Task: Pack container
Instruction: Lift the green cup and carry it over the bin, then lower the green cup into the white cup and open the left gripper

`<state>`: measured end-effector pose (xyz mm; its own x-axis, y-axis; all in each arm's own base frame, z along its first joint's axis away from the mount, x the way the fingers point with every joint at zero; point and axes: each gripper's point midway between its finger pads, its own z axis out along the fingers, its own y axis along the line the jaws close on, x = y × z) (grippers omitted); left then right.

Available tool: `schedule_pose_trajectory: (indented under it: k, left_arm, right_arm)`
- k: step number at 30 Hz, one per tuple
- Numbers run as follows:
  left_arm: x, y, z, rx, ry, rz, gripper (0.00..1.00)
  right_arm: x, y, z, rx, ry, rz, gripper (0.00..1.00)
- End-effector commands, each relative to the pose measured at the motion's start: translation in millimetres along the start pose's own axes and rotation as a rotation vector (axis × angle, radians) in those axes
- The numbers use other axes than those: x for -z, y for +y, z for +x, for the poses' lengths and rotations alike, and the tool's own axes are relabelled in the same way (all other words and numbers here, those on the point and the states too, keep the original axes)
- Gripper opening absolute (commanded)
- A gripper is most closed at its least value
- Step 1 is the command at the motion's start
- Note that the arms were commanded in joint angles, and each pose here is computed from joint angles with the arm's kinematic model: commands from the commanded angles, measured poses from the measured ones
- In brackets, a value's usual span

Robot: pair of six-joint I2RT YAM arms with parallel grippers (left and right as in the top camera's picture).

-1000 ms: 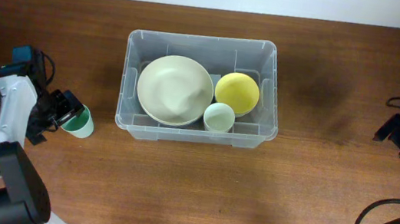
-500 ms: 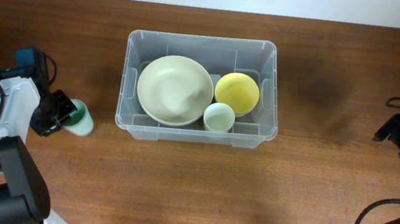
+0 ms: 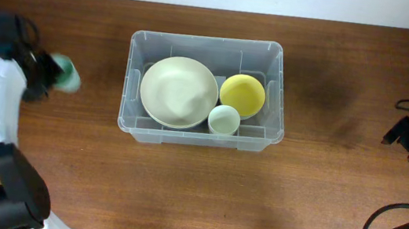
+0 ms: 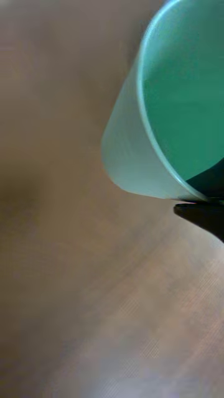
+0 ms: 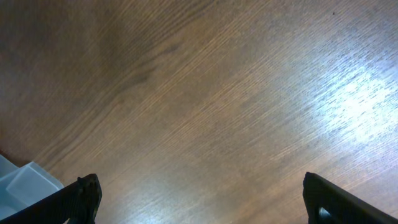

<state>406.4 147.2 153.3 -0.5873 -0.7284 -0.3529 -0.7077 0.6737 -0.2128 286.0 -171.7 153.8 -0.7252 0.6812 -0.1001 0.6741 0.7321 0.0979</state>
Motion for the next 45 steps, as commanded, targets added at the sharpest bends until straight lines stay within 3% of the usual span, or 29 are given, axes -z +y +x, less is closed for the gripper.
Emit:
schedule_pose_trajectory:
  k: [1, 4, 8, 17, 23, 29, 37, 45]
  left_arm:
    - [73.9, -54.7, -44.1, -0.074, -0.135, 0.181, 0.01]
    - [136.7, -115.0, -38.2, -0.280, -0.188, 0.353, 0.01]
    - [185.7, -175.4, 3.2, -0.501, -0.212, 0.467, 0.01]
    - [186.4, -259.6, 146.7, -0.850, -0.018, 0.583, 0.01]
    - [147.4, -265.4, 229.3, -0.994, 0.191, 0.487, 0.01]
    - [104.2, -258.0, 278.7, -1.067, 0.358, 0.376, 0.01]
    - [81.7, -244.7, 295.3, -1.084, 0.449, 0.295, 0.01]
    - [78.8, -242.4, 290.8, -1.089, 0.428, 0.267, 0.01]
  right_arm:
    - [1.3, 0.0, 0.4, 0.006, -0.005, -0.003, 0.99]
    - [1.3, 0.0, 0.4, 0.006, -0.005, -0.003, 0.99]
    - [1.3, 0.0, 0.4, 0.007, -0.005, -0.003, 0.99]
    - [1.4, 0.0, 0.3, 0.006, -0.006, -0.003, 0.99]
    - [1.3, 0.0, 0.4, 0.006, -0.005, -0.003, 0.99]
    - [1.4, 0.0, 0.3, 0.006, -0.006, -0.003, 0.99]
    - [1.3, 0.0, 0.4, 0.006, -0.005, -0.003, 0.99]
    - [1.3, 0.0, 0.4, 0.006, -0.005, -0.003, 0.99]
